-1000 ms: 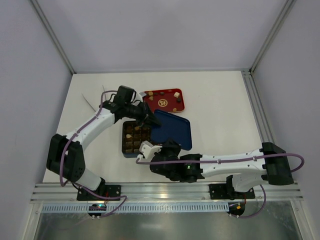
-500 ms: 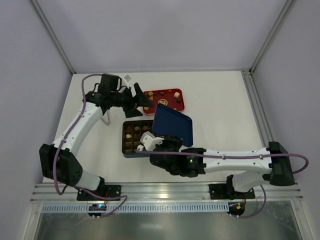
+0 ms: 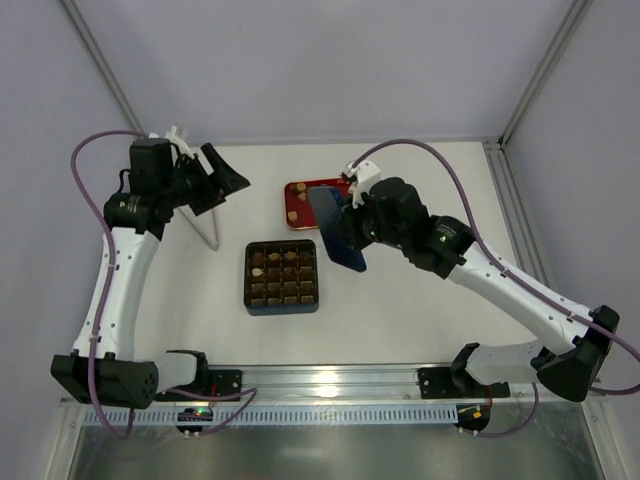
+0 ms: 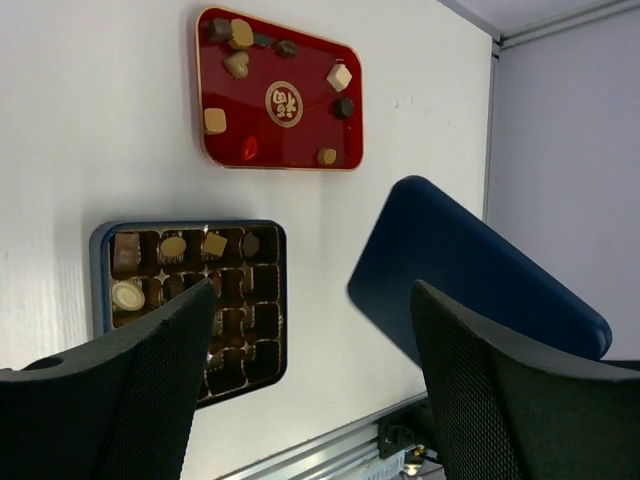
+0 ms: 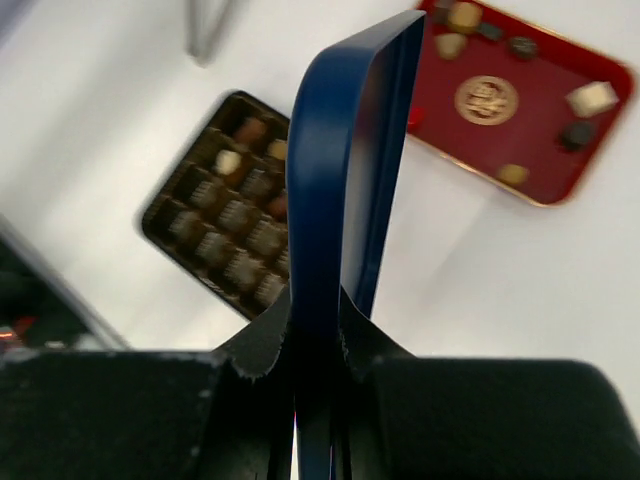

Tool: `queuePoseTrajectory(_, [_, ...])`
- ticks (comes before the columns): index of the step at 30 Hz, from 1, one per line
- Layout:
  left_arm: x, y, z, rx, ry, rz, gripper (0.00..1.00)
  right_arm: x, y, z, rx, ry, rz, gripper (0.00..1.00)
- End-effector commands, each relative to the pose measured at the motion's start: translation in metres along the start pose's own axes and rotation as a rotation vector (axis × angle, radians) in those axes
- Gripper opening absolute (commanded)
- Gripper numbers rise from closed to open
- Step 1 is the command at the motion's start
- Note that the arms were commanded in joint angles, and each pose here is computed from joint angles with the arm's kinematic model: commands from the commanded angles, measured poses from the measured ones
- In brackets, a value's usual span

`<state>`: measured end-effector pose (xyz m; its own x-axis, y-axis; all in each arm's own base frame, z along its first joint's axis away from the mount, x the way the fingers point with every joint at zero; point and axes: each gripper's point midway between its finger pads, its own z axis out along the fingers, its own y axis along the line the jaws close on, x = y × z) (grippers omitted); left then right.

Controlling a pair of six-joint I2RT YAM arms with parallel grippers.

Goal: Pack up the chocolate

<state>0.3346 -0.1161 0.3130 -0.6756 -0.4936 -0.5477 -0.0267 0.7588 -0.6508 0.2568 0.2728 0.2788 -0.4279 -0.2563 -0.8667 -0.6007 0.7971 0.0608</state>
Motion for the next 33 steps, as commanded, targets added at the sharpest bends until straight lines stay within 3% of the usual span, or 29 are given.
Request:
queuePoseTrajectory(1, [0.008,0.011,-0.014,-0.041,-0.015,0.06,0.77,-0.027,0.059,0.0,-0.384,-0.044,0.324,0.04])
queuePoseTrajectory(5, [0.029,0.027,-0.019,-0.066,0.003,0.077,0.79,-0.048,0.077,0.006,-0.643,-0.134,0.513,0.04])
queuePoseTrajectory(14, [0.08,0.067,-0.009,-0.106,0.107,0.065,0.79,-0.037,0.097,0.053,-0.862,-0.136,0.784,0.04])
queuePoseTrajectory(22, [0.098,0.088,0.0,-0.154,0.153,0.061,0.79,-0.012,0.098,0.09,-0.893,-0.07,0.931,0.04])
queuePoseTrajectory(33, [0.113,0.115,0.018,-0.218,0.201,0.05,0.78,0.024,0.095,0.122,-0.872,-0.005,0.978,0.04])
